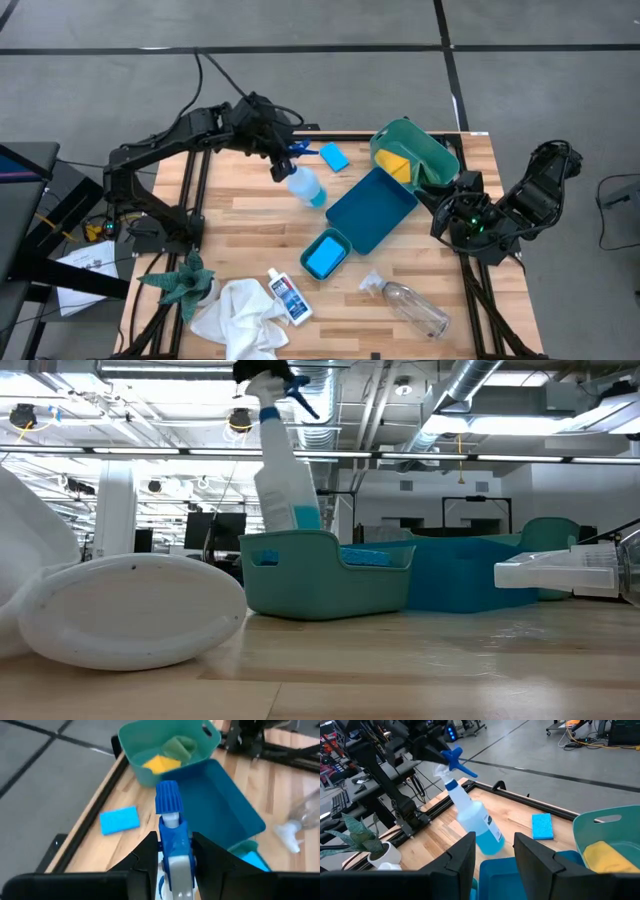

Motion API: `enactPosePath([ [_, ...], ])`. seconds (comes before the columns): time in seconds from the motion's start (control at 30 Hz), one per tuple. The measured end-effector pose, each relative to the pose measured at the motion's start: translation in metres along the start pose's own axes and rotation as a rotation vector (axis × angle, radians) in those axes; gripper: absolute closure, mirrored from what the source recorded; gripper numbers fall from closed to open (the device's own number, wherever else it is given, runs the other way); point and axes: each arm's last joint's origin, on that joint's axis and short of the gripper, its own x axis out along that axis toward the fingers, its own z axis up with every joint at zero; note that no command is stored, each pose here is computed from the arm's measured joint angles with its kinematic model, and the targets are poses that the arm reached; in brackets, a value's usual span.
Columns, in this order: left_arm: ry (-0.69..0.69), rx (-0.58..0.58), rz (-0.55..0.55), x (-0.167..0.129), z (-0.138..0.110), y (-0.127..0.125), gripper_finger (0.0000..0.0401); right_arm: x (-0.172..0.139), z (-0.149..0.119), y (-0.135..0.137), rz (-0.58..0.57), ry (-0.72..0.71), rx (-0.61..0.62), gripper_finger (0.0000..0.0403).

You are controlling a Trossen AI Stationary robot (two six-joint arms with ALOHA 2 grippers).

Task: Pick & Place Kitchen Items
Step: Put the blue spray bottle into the blue bin

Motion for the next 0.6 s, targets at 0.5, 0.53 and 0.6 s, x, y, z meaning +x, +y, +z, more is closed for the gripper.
enactPosePath([
  [0.5, -0.258, -0.01, -0.061, -0.033, 0.034, -0.017, 0.0318, 0.0, 0.0, 0.0, -0.001, 0.0, -0.007, 0.0276],
  [0.53, -0.268, -0.007, -0.068, -0.033, 0.035, -0.019, 0.0318, 0.0, 0.0, 0.0, -0.001, 0.0, -0.007, 0.0276],
  [0.6, -0.288, -0.006, -0.084, -0.033, 0.036, -0.023, 0.0318, 0.0, 0.0, 0.0, -0.001, 0.0, -0.009, 0.0276],
])
